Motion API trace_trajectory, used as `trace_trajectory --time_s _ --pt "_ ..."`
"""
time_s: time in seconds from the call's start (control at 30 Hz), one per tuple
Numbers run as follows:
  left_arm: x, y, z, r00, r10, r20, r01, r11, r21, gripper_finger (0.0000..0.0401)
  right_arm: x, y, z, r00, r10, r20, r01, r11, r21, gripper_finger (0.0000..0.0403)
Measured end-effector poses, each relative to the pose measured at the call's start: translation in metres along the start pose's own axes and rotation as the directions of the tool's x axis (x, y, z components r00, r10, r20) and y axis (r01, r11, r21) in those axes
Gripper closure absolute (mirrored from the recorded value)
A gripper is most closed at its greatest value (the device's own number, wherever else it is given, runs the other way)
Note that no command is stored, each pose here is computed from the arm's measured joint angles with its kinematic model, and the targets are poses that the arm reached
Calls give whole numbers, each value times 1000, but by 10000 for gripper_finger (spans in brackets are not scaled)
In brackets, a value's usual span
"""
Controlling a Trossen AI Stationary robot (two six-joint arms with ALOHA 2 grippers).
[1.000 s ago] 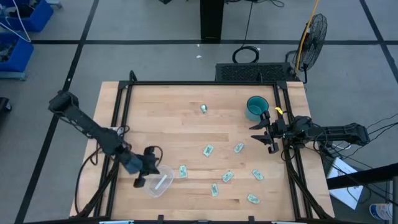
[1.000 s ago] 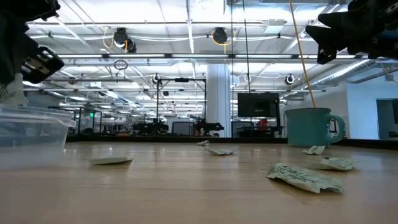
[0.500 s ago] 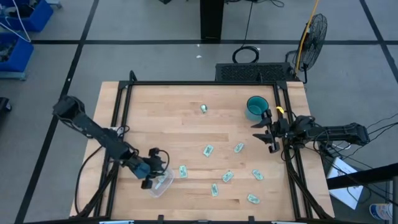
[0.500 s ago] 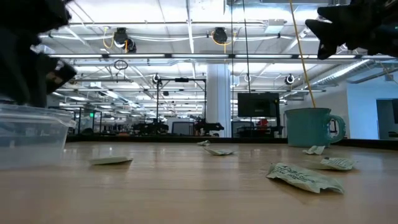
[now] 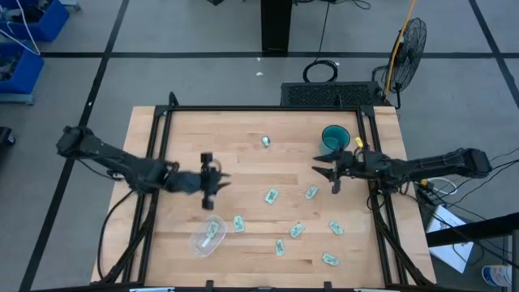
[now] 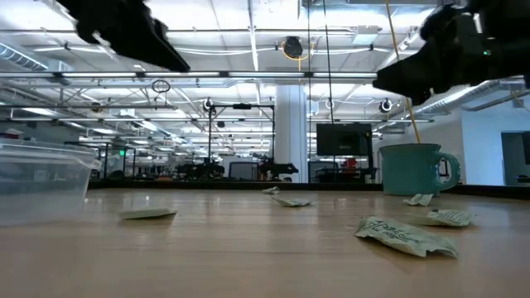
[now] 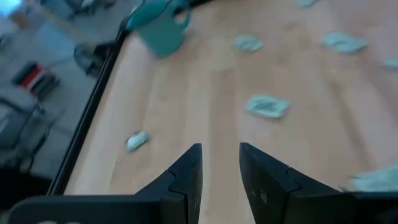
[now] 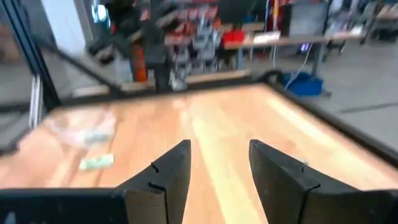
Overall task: Pick and place Stevia / Truvia into bins
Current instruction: Put the green stevia packet into the transparent bin
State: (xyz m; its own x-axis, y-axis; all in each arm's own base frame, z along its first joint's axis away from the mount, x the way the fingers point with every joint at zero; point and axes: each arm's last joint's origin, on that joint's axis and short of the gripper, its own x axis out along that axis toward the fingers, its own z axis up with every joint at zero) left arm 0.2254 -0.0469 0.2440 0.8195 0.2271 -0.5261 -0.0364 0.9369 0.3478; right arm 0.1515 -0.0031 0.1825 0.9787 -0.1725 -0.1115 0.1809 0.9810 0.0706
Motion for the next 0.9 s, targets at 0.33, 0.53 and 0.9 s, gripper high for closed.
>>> trace_trajectory --time_s 0.33,0.53,0.9 --pt "55 42 -19 995 -19 -96 12 997 -71 288 60 43 7 947 -30 -319 -35 980 -195 248" --pt "99 61 -30 999 -34 -32 32 998 -57 287 88 61 20 931 -163 -327 58 950 -307 248" --pt "176 95 -55 999 -48 -4 45 963 -266 260 89 62 26 940 -153 -304 63 956 -286 248"
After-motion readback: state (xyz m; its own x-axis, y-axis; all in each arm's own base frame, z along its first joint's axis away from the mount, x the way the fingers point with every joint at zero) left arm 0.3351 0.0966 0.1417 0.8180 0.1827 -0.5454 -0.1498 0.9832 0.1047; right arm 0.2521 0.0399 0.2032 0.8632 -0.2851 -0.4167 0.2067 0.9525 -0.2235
